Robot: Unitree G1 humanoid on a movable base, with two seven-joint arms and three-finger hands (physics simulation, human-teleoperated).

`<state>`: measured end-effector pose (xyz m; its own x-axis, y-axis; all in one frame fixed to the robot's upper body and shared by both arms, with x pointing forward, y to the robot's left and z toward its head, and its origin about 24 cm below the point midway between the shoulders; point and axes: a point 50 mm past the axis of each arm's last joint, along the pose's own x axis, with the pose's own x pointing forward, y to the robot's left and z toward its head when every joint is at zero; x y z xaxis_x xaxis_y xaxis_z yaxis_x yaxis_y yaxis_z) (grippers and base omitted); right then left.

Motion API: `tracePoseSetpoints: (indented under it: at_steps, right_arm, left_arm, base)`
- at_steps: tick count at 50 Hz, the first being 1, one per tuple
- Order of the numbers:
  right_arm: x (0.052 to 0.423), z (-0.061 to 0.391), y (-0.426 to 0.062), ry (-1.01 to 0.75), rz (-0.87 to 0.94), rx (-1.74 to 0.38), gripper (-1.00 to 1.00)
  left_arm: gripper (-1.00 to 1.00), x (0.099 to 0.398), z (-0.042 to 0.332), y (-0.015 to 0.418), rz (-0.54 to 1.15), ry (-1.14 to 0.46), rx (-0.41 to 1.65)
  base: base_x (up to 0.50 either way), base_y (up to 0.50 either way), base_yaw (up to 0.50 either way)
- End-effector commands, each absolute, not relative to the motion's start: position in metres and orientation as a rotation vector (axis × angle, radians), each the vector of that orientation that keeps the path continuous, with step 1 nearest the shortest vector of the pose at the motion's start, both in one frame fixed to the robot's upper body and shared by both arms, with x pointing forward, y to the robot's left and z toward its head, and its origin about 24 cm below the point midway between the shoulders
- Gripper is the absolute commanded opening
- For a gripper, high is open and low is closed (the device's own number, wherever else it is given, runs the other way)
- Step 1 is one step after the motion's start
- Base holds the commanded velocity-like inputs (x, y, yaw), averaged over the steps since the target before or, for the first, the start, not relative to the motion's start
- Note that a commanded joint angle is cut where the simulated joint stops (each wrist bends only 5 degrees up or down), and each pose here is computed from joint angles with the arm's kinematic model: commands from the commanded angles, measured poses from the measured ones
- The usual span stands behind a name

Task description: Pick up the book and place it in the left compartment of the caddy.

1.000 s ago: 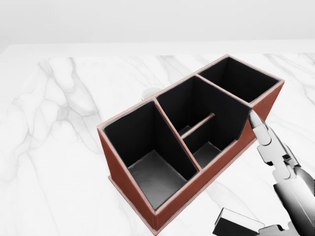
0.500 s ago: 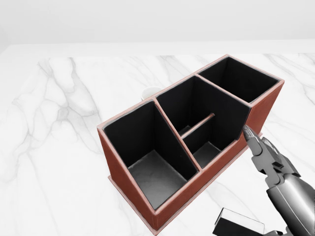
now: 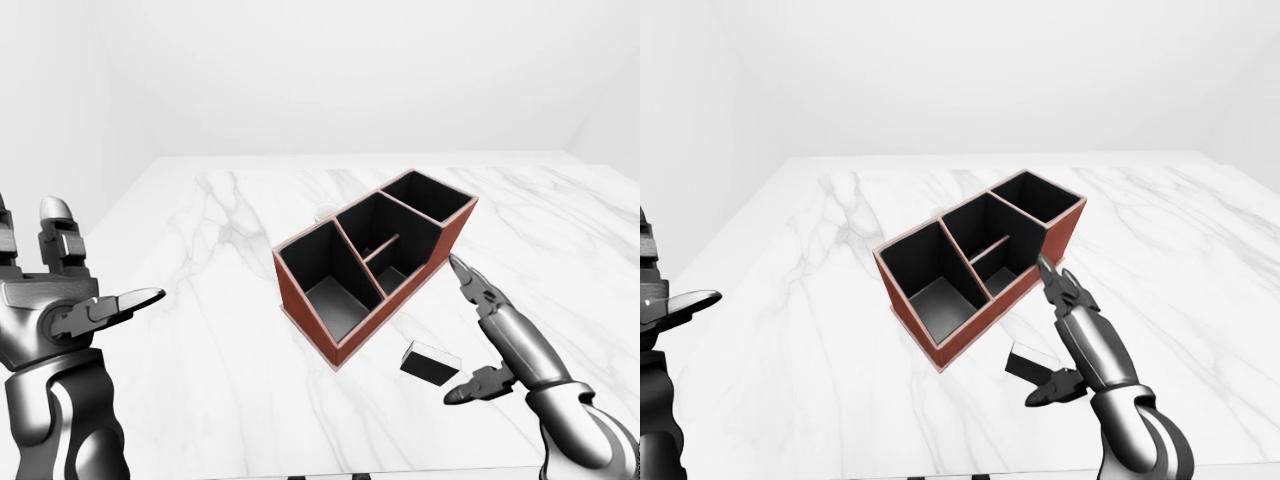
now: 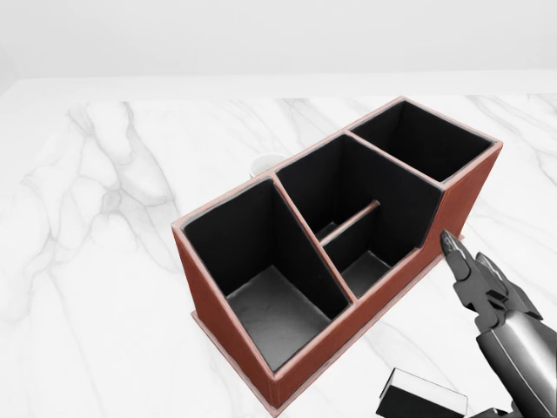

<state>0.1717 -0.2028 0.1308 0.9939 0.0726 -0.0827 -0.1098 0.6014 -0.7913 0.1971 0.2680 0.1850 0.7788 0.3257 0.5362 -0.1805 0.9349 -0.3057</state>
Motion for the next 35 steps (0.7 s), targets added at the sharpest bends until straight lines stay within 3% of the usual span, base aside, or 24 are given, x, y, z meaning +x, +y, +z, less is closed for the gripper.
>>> tracePoseSetpoints:
  at_steps: [1, 35]
  right_arm:
    - [0.170, 0.119, -0.208, 0.110, 0.103, -0.910, 1.00]
    - [0.168, 0.077, -0.237, 0.298, 0.100, -0.781, 1.00]
  left_arm:
    - [1.00, 0.196, 0.185, 0.268, 0.277, -0.622, -0.244]
    - [1.00, 0.195, 0.186, 0.269, 0.279, -0.628, -0.243]
  base:
    - [0.00, 0.00, 0.00]
    - [0.00, 0.00, 0.00]
